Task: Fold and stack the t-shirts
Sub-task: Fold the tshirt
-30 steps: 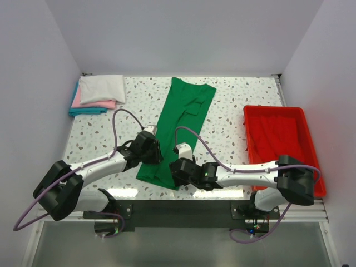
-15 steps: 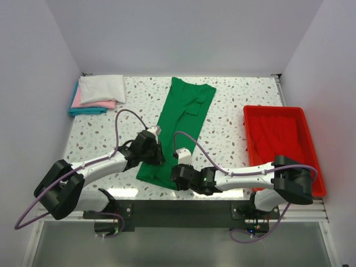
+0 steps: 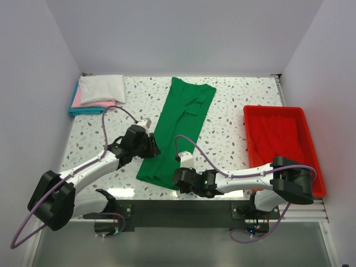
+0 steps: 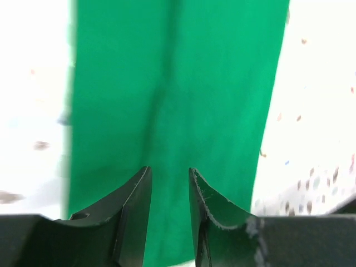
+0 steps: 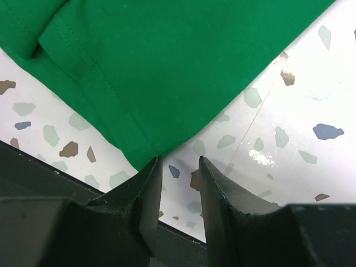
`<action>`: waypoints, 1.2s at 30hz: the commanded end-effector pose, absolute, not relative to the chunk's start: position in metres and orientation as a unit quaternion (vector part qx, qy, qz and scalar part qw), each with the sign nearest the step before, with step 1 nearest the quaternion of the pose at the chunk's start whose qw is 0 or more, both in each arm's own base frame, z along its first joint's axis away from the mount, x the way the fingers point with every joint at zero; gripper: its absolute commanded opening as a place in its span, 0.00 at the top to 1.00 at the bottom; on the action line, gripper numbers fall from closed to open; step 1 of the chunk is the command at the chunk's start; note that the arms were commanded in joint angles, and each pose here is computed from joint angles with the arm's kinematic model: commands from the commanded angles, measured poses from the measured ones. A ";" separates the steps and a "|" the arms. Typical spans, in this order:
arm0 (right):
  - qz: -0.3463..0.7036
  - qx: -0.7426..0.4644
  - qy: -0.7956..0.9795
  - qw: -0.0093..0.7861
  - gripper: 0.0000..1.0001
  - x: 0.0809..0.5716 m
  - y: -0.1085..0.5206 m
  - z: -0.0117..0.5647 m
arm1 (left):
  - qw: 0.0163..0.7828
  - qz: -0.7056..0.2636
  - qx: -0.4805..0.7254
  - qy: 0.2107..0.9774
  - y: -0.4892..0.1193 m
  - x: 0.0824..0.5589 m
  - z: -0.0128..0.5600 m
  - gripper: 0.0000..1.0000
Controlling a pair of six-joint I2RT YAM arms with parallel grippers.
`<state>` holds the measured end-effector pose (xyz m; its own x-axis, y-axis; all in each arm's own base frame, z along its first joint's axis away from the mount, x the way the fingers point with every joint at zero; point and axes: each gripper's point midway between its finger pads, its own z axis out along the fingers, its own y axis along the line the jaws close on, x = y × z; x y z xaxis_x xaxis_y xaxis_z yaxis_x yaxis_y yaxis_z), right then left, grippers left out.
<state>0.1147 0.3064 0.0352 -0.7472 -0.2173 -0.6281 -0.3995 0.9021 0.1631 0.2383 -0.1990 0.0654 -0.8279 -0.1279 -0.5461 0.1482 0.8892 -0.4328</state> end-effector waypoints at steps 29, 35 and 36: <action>0.166 -0.138 0.912 0.350 0.65 0.121 0.312 0.051 | 0.226 -0.295 -0.029 0.928 -0.190 0.220 0.024 0.61; 0.164 -0.138 0.913 0.348 0.65 0.121 0.312 0.050 | 0.236 -0.317 -0.020 0.918 -0.197 0.223 0.032 0.61; 0.165 -0.136 0.912 0.349 0.65 0.121 0.312 0.050 | 0.237 -0.319 -0.019 0.917 -0.198 0.223 0.034 0.61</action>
